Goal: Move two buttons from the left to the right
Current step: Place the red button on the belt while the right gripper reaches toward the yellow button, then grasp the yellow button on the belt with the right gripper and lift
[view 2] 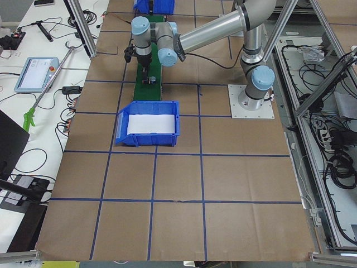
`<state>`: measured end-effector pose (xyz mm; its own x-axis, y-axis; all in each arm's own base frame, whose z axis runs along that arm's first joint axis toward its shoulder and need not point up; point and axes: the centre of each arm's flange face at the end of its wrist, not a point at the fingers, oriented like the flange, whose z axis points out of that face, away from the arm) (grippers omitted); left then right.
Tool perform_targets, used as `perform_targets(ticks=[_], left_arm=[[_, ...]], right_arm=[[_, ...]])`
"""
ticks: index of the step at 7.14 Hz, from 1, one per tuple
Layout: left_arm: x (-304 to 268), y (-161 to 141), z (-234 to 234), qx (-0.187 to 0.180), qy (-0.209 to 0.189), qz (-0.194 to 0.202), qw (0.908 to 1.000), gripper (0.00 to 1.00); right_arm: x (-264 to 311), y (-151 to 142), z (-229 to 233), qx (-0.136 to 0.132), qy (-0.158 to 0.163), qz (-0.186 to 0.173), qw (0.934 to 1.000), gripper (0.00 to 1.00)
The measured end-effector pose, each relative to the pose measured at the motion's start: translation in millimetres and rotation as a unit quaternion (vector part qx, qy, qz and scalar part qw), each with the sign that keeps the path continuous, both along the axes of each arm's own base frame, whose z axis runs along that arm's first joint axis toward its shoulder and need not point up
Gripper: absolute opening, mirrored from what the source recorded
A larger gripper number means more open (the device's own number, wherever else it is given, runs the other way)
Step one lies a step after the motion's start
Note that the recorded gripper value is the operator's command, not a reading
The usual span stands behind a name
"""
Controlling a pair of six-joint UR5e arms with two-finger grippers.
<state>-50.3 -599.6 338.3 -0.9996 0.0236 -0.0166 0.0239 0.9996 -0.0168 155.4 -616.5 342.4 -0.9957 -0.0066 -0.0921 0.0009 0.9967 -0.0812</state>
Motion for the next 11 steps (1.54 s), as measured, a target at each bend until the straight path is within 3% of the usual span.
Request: perform_targets(ticks=[2, 6, 10, 11], left_arm=[[-11.9, 31.6, 46.6, 0.005, 0.002, 0.000, 1.0000, 1.00], [-62.1, 99.7, 111.6, 0.023, 0.003, 0.001, 0.9997, 1.00], [-60.6, 110.3, 127.2, 0.020, 0.004, 0.001, 0.9998, 1.00], [-60.4, 109.2, 130.5, 0.017, 0.004, 0.001, 0.9999, 1.00]], right_arm=[[8.6, -3.6, -17.8, 0.016, 0.002, -0.030, 0.9994, 0.99], [20.6, -4.2, -36.5, 0.030, 0.019, -0.028, 0.9990, 0.99], [22.7, -9.4, -70.1, 0.055, 0.042, -0.035, 0.9970, 0.99], [23.0, -10.5, -76.4, 0.060, 0.042, -0.035, 0.9967, 0.86]])
